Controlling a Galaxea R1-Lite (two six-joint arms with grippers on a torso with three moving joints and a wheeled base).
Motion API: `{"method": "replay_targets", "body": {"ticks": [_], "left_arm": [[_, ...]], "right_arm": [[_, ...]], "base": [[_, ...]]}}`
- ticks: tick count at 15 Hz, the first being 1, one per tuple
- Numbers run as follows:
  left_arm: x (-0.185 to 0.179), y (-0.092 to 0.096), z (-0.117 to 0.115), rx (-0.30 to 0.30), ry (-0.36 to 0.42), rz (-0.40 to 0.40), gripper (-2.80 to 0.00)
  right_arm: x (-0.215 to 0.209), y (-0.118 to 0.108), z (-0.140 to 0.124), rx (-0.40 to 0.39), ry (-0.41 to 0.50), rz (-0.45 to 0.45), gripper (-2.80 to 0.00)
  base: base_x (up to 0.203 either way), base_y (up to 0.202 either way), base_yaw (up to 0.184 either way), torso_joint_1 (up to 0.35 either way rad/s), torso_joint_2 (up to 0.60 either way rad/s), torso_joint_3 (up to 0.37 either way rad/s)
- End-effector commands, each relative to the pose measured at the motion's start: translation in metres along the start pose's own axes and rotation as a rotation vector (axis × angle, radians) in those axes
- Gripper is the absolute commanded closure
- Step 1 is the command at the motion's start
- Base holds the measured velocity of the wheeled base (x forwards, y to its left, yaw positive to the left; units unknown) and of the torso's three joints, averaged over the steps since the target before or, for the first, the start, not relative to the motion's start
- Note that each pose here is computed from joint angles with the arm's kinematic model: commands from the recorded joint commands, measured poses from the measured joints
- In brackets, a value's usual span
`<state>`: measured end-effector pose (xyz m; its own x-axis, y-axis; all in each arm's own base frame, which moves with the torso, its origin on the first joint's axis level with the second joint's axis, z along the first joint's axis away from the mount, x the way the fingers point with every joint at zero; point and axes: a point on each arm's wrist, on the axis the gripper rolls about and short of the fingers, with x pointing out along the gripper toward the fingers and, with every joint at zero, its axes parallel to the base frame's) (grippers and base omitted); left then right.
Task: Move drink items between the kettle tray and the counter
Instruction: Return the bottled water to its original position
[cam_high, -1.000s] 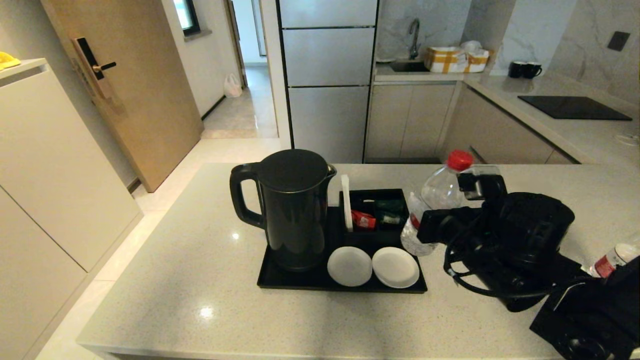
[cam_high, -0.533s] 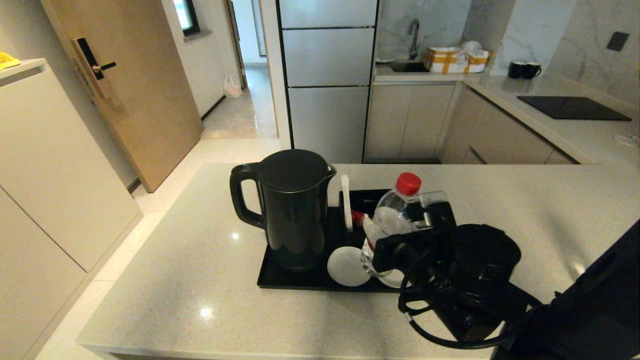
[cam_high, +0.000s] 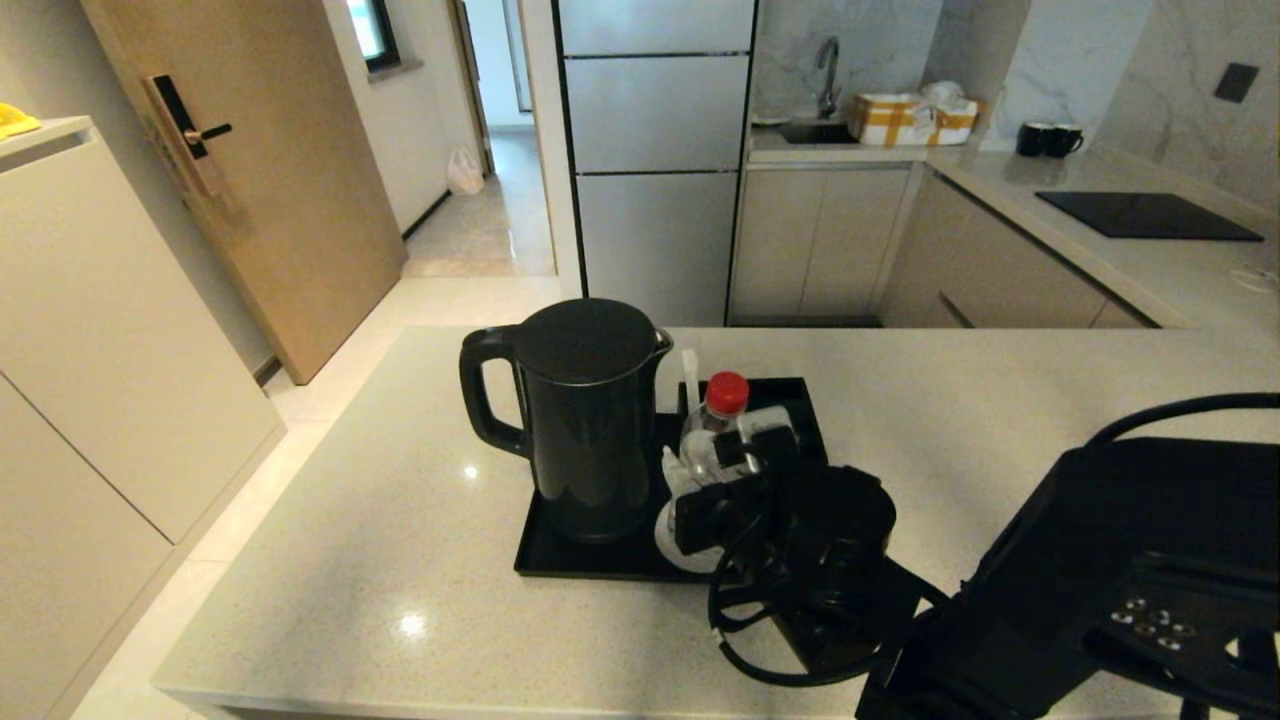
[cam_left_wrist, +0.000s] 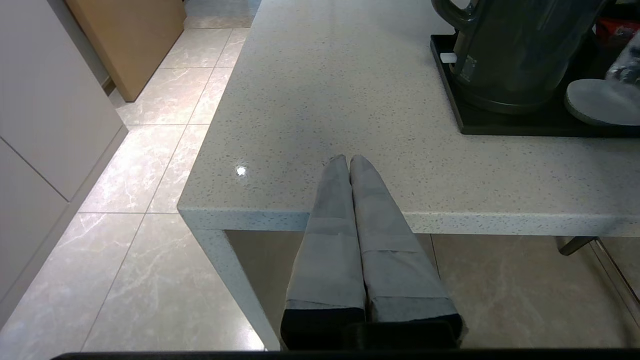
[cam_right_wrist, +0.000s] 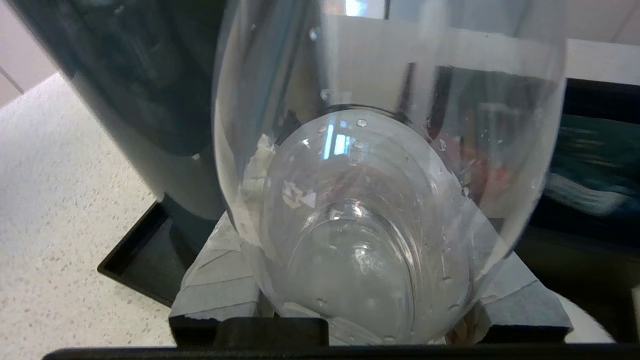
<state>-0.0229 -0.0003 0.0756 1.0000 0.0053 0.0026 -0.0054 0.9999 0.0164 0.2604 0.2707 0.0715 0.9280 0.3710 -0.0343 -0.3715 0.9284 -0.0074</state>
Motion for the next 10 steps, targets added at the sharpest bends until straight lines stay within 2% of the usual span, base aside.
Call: {"method": "replay_targets", "body": {"ticks": [1,3,10], "left_arm": [[0.0,0.0,0.0,0.0,0.003,0.001,0.0],[0.0,0.0,0.0,0.0,0.003,0.001,0.0],[0.0,0.0,0.0,0.0,0.003,0.001,0.0]], "right_arm": [[0.012,0.004,-0.016,-0.022,0.014,-0.008,0.0],[0.024,0.0,-0.026,-0.045,0.021,-0.03,0.0],[0.026,-0.01,-0.037,-0.055,0.052,-0.052,0.0]], "base": [[0.0,0.0,0.0,0.0,0.0,0.0],[0.0,0.0,0.0,0.0,0.0,0.0],[0.0,0.0,0.0,0.0,0.0,0.0]]}}
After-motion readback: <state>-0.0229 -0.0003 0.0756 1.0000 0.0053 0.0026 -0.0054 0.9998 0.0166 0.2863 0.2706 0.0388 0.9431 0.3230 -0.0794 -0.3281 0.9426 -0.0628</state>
